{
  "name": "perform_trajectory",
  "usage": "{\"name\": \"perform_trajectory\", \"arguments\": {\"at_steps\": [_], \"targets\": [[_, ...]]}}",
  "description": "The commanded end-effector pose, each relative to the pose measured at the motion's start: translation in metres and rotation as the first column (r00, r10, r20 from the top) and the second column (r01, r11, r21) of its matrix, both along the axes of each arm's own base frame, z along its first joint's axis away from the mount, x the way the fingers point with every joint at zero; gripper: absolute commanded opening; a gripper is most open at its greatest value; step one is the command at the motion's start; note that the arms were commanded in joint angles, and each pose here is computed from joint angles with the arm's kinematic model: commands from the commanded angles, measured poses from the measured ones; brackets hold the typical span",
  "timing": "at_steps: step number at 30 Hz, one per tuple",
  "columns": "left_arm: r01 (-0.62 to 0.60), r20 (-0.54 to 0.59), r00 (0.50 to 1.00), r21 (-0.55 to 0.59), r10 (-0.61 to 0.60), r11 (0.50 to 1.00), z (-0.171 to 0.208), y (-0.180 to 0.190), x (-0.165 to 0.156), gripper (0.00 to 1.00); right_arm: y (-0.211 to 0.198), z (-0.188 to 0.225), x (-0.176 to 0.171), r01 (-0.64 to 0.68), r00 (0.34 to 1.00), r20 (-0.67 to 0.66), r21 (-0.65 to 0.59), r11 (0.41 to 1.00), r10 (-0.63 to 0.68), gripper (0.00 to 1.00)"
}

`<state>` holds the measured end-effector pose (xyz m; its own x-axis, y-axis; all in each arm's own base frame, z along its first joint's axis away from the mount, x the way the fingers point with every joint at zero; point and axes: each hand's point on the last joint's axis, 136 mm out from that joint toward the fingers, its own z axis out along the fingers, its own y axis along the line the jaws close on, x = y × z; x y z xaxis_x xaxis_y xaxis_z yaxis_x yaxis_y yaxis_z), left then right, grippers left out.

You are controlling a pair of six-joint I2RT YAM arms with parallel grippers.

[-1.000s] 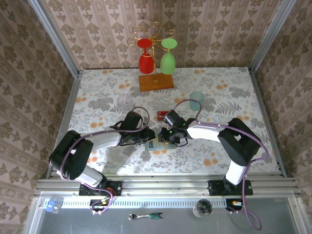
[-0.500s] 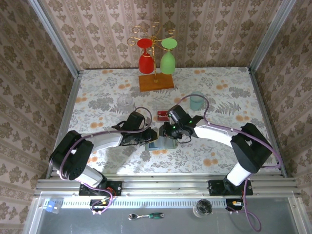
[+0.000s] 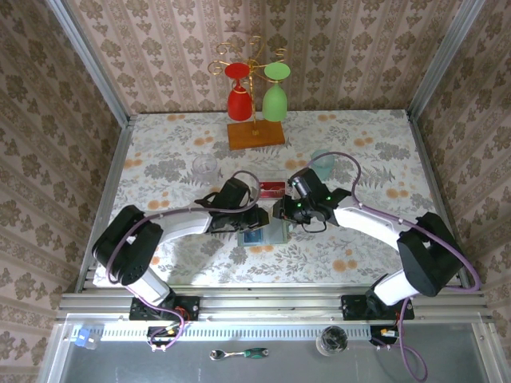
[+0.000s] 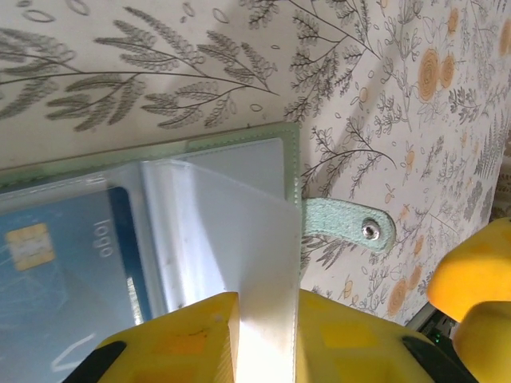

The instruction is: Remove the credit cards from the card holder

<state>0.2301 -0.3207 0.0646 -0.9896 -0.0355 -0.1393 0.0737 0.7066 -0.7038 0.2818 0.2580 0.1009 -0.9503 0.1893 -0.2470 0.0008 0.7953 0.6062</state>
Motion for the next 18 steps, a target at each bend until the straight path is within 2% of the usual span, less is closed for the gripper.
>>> {"name": "perform_trajectory", "arguments": {"at_steps": [1, 18], "targets": [[0.002, -0.003, 1.0, 0.008, -0.002, 1.0, 0.002, -0.009, 0.003, 0.24, -0.012, 0.001, -0.007, 0.0, 1.0, -0.001, -0.017, 1.0, 0.0, 0.26], [0.037, -0.015, 0.999, 0.002, -0.037, 0.999, -0.004, -0.031, 0.002, 0.28, -0.019, 0.006, -0.002, 0.014, 1.0, 0.007, -0.002, 1.0, -0.014, 0.26]]}}
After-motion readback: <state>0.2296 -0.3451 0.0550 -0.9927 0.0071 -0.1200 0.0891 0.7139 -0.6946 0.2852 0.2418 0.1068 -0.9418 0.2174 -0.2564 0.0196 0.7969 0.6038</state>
